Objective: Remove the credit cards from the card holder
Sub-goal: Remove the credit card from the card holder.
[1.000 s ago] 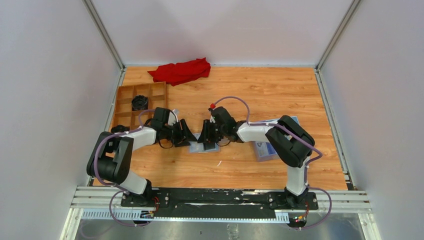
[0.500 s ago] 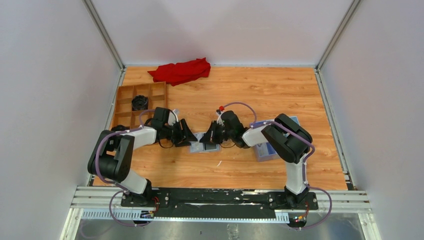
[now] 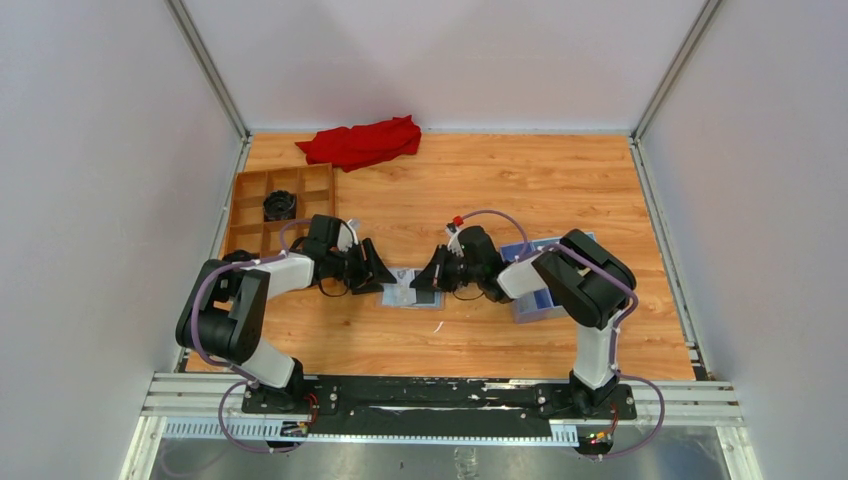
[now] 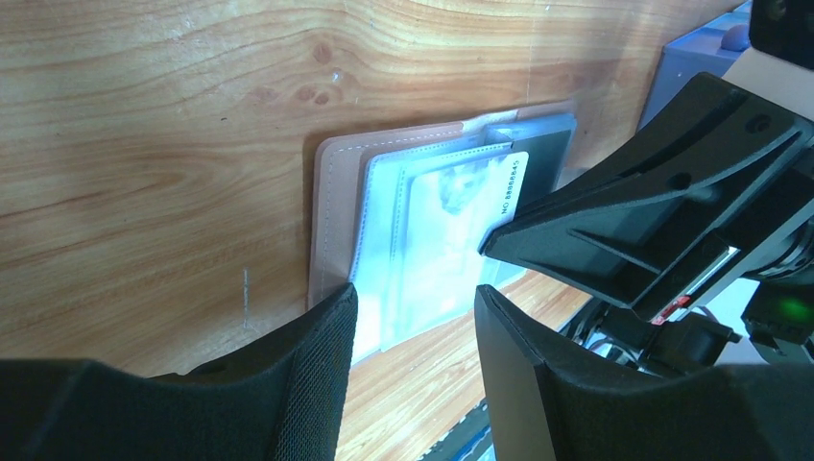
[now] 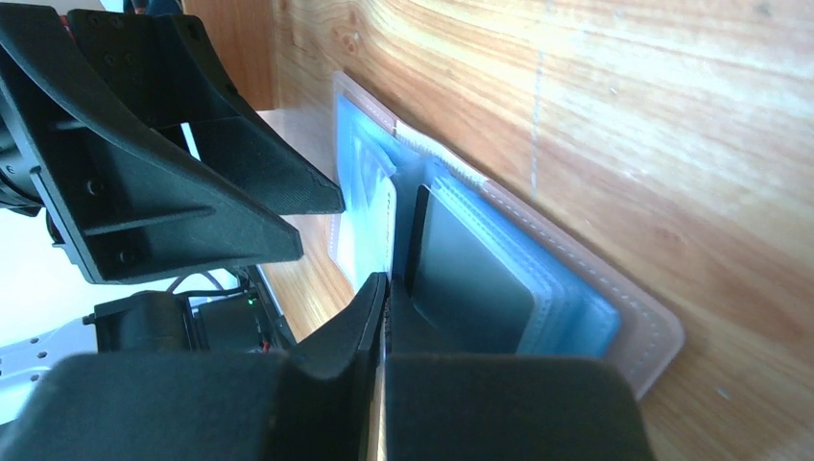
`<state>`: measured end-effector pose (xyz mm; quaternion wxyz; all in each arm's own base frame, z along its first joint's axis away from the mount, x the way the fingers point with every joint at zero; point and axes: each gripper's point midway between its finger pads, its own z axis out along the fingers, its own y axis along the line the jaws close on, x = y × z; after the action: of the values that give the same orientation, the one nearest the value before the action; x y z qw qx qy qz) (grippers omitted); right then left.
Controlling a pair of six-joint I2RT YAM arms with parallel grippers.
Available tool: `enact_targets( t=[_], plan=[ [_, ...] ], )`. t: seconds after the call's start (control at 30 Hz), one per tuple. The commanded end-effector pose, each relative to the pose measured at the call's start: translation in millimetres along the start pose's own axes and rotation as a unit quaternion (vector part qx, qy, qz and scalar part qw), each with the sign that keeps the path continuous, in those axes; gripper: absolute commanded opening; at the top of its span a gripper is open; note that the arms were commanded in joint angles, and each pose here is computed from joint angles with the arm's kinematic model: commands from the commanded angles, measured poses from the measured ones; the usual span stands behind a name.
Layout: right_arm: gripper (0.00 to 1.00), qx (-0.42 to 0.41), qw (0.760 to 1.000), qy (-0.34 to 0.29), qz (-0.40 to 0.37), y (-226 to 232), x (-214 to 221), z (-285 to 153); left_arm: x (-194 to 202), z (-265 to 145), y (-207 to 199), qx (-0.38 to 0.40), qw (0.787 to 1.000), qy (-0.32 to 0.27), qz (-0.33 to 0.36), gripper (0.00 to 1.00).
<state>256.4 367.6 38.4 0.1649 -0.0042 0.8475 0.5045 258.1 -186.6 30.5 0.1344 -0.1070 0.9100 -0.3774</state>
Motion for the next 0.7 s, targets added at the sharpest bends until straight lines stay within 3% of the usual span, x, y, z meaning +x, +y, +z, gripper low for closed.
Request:
enact_targets(
  t=[0.0,0.67],
  plan=[
    [0.0,0.028,0.999,0.011,0.011,-23.3,13.1,-11.9,7.5,2.3,15.6,-0.03,0.999,0.006,-0.014,0.55],
    [0.0,0.095,0.995,0.004,-0.021,-46.0,20.0,-57.9,2.2,-4.7,5.1,-0.018,1.0,-0.012,-0.013,0.55]
  ],
)
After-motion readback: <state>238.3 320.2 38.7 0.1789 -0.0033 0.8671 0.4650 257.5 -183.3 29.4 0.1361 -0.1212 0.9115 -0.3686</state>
